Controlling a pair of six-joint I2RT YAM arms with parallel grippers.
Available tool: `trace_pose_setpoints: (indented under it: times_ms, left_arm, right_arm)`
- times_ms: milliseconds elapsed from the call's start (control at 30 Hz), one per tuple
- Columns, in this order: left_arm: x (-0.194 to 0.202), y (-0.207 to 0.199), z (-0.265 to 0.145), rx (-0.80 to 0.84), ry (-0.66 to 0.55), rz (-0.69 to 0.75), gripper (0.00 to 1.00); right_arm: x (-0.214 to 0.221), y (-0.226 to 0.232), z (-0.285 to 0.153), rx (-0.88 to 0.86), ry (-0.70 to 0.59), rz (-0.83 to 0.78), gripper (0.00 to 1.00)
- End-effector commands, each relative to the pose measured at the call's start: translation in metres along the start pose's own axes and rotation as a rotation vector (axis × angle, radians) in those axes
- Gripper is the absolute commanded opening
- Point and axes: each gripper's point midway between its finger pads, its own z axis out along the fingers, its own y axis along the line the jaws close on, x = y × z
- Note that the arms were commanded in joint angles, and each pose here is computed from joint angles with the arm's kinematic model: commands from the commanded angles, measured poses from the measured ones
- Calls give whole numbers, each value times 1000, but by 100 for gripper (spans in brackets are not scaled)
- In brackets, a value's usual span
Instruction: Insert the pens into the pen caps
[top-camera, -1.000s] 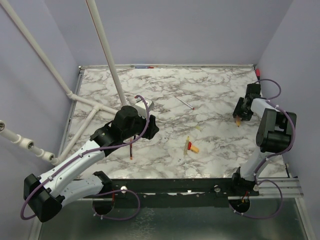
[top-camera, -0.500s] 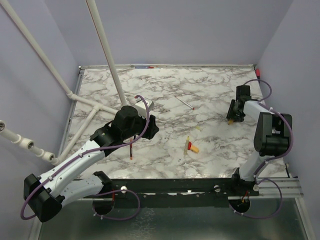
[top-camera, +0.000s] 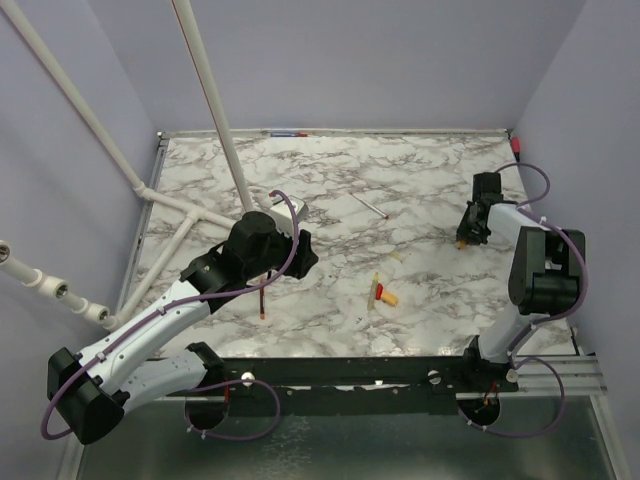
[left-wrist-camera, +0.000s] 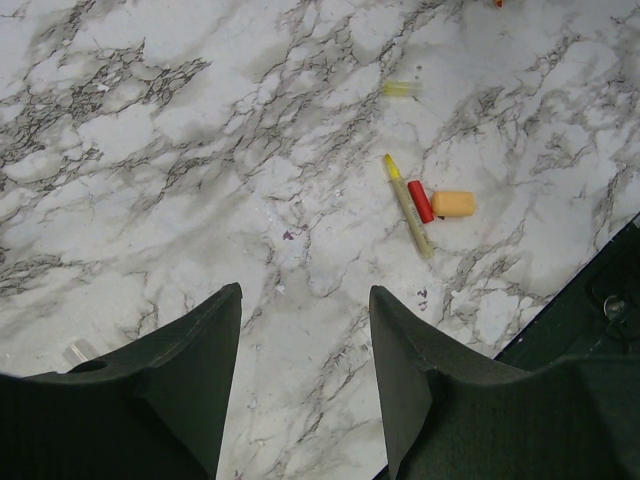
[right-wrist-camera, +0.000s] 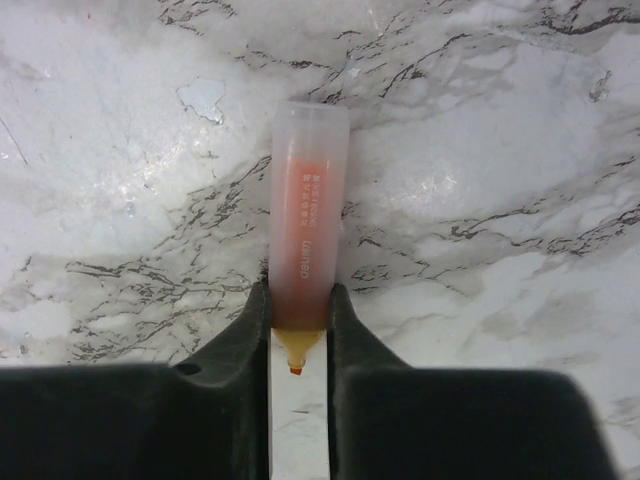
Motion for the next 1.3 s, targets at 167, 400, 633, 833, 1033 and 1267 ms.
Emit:
trace_pose_setpoints:
  times_ms: [167, 400, 633, 833, 1033, 1267]
  left_arm:
    - [5, 7, 1, -37, 11, 14, 55]
    - [10, 9, 6, -45, 36, 13, 55]
    - [13, 9, 12, -50, 56, 5, 55]
    - [15, 0, 16, 3, 78, -5, 56]
    - [11, -21, 16, 100, 84, -53, 56]
    - [11, -45, 1, 217, 89, -134, 57]
  right_arm:
    - [24, 14, -20, 11, 39, -45, 1]
    - [22, 40, -62, -52, -30, -155, 1]
    - [24, 76, -120, -244, -140, -351, 1]
    - [36, 120, -182, -473, -277, -577, 1]
    - [80, 151, -227, -530, -365, -942, 1]
    - [124, 158, -247, -568, -463, -1325, 1]
